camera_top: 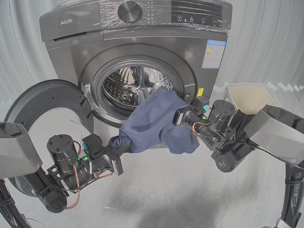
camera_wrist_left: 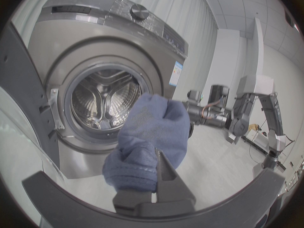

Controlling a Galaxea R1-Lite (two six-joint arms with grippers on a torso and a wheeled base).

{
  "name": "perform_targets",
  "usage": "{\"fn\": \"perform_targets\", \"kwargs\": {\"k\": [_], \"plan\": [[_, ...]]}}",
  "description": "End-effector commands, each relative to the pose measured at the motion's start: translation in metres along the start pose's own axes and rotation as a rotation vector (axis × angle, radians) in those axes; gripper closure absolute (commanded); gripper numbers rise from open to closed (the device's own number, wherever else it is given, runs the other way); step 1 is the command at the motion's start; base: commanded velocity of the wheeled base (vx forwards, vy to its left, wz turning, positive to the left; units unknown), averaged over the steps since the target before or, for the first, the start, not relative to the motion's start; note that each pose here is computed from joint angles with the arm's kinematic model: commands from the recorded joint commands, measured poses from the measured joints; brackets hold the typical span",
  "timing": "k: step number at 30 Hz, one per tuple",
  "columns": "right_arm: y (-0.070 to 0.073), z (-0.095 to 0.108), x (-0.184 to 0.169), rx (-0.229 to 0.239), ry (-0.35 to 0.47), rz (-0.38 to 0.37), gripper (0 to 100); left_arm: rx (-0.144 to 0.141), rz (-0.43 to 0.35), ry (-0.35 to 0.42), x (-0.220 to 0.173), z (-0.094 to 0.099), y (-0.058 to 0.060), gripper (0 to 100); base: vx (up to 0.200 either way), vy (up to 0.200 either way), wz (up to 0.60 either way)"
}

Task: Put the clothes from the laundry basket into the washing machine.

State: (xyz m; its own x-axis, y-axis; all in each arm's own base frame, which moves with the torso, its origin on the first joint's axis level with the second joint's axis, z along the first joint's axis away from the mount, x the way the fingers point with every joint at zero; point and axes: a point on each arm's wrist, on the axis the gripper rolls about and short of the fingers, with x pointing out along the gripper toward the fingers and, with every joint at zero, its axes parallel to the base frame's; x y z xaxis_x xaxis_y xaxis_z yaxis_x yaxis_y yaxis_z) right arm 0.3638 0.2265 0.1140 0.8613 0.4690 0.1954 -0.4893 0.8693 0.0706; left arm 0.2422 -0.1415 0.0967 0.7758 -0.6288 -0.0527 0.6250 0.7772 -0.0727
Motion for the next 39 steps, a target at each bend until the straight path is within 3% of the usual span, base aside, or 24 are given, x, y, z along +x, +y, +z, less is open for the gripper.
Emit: {"fn": "perform_targets", "kwargs": {"k": [1,7,13,14,22,29,34,39], "plan": [[0.004,0.021,-0.002,0.004,-0.045,0.010,100,-0.010,-0.001,0.094,0.007,-0.026,0.001,100,0.000,0.000,0.00],[0.004,0.023,-0.003,0.004,-0.049,0.009,100,-0.002,-0.007,0.136,0.011,-0.038,0.001,100,0.000,0.000,0.00],[0.004,0.022,-0.002,0.004,-0.049,0.011,100,-0.004,-0.005,0.139,0.010,-0.038,0.002,100,0.000,0.000,0.00],[0.004,0.023,-0.001,0.004,-0.054,0.011,100,-0.005,-0.006,0.140,0.010,-0.039,0.001,0,0.000,0.000,0.00],[0.003,0.026,-0.001,0.002,-0.059,0.008,100,-0.013,-0.012,0.194,-0.002,-0.046,-0.003,0,0.000,0.000,0.00],[-0.001,0.026,0.000,0.000,-0.059,-0.001,100,-0.012,-0.009,0.197,-0.006,-0.045,-0.003,0,0.000,0.000,0.00],[0.005,0.024,-0.002,0.003,-0.054,0.013,100,-0.010,-0.009,0.162,-0.004,-0.037,-0.003,0,0.000,0.000,0.00],[0.022,0.022,-0.004,0.014,-0.046,0.053,100,-0.002,-0.008,0.066,0.015,-0.022,-0.001,0,0.000,0.000,0.00]]}}
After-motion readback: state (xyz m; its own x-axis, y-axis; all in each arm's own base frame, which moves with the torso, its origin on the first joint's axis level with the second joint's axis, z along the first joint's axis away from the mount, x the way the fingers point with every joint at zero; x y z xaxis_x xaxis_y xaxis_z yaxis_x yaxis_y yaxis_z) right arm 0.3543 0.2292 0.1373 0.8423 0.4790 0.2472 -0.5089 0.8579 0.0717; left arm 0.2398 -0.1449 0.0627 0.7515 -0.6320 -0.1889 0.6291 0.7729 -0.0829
